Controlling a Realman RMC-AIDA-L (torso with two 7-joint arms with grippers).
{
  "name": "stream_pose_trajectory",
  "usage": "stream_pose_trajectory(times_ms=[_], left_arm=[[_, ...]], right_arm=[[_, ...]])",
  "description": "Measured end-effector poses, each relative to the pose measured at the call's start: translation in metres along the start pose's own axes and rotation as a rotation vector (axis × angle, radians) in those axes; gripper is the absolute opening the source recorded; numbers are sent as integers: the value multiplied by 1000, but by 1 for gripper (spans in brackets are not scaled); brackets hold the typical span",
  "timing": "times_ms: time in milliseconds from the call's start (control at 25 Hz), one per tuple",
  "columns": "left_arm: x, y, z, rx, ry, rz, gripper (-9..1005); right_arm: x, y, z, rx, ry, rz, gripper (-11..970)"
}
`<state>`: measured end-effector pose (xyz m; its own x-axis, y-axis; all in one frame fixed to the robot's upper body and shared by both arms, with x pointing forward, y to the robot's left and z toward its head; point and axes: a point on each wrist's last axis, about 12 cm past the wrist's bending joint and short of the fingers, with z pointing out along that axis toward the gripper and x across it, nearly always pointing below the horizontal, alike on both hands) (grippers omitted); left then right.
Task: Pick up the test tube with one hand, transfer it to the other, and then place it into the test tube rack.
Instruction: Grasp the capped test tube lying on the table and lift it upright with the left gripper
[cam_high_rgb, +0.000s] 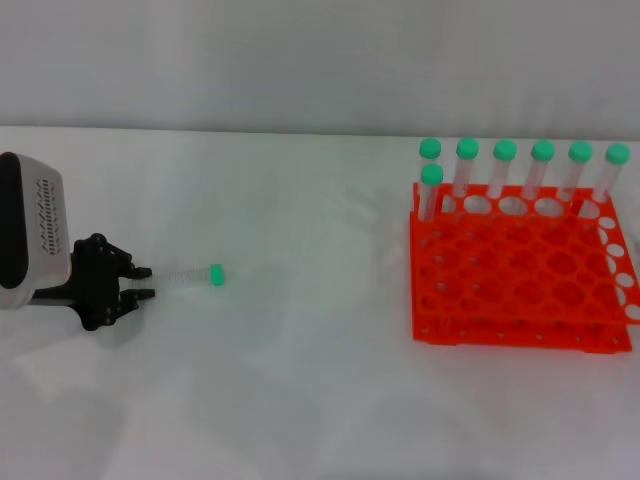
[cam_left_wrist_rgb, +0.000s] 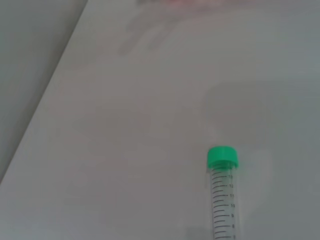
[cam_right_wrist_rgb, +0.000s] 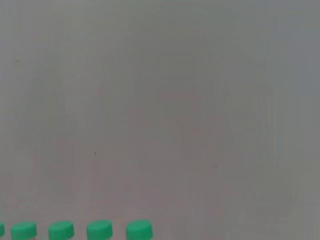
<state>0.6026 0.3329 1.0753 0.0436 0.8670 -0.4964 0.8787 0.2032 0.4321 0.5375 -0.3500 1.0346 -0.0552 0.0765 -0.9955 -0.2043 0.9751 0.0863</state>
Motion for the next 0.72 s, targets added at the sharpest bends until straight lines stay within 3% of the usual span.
stream_pose_trajectory(times_ms=[120,480,720], left_arm=[[1,-1,0,-7,-5,-8,240],[1,17,-19,-125,-35,-43,203],[-11,30,-37,-265,-139,-75,204]], right_arm=[[0,0,0,0,0,8,777],[-1,2,2,-10,0,6,772],[-2,6,5,-33,-4,0,768]])
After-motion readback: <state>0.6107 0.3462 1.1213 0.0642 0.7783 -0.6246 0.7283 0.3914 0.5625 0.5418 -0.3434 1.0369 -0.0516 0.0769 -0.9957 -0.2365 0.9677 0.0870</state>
